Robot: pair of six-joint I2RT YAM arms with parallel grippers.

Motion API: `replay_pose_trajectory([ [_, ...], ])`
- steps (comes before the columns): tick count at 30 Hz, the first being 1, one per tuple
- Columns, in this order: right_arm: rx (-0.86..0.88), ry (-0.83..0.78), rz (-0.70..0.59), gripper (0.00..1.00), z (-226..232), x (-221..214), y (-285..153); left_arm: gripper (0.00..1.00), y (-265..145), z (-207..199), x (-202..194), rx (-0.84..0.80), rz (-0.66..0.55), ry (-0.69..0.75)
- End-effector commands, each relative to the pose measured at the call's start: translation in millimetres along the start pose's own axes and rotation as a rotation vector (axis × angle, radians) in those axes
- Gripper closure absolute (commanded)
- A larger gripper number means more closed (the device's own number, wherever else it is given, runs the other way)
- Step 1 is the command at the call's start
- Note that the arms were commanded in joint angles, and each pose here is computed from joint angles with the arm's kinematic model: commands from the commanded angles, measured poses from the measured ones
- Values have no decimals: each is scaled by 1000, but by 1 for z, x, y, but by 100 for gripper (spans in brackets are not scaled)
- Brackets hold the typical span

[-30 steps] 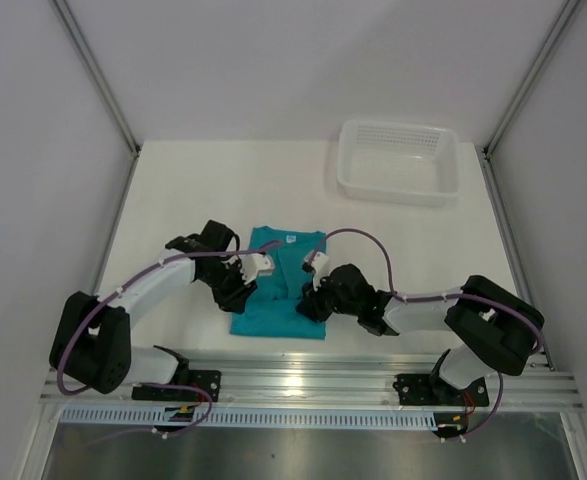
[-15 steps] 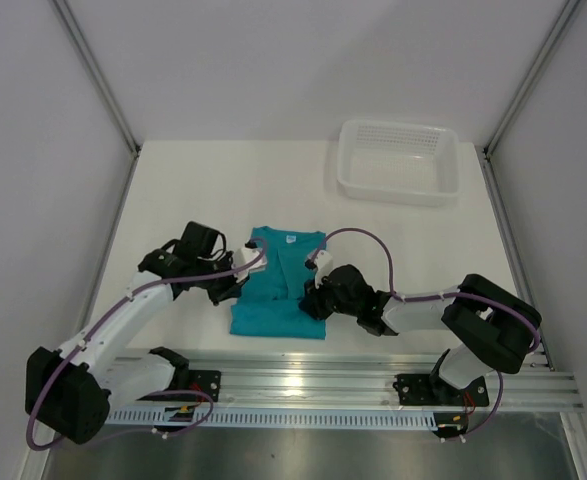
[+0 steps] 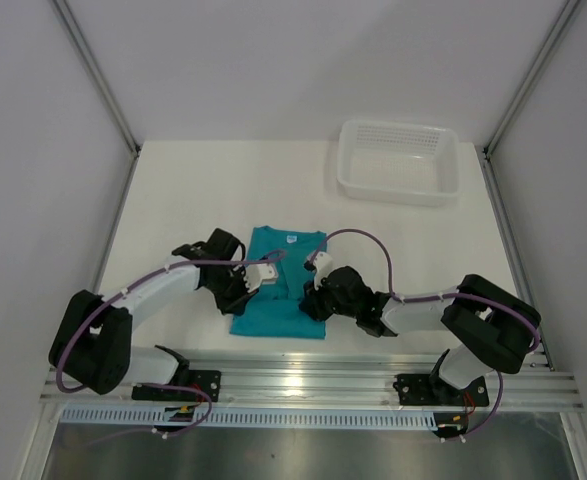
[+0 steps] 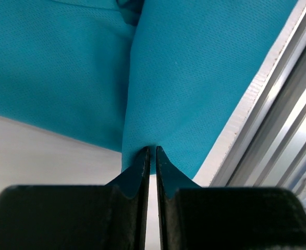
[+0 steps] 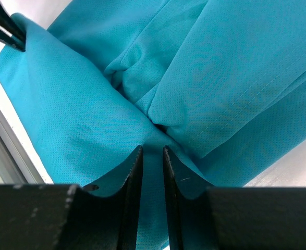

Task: Roll the t-shirts
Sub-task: Roll the tshirt

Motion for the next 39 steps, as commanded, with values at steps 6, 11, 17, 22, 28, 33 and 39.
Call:
replay_pose_trajectory([
  [6,-37,-20,-17,75,-2,6,3,89,9,26,5,45,12,-34],
  [11,-57,-19,-19,74,-4,7,0,80,0,32,9,78,-14,-79],
  [17,-84,-17,-35,74,-5,9,1,67,-31,6,28,86,-153,67],
  [22,-89,-21,-38,73,-4,9,-1,55,-31,-12,15,131,-137,241],
  [28,-95,-22,-35,73,-4,9,-1,49,-4,-27,-15,145,6,455],
  [33,-97,-20,-30,73,-4,8,2,45,-3,-34,-11,202,-40,528],
  [39,-100,-34,-10,73,-3,6,6,42,7,-33,-25,219,3,548],
])
Point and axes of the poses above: each gripper's point midway between its finger pads, its own y axis out along the fingers, its own z axis along the line the jaws close on, x = y × z, the point moved 5 cm from there along -y, back along the fingers, and after that the axes turned 7 degrees about y, right-handed, at the moved point
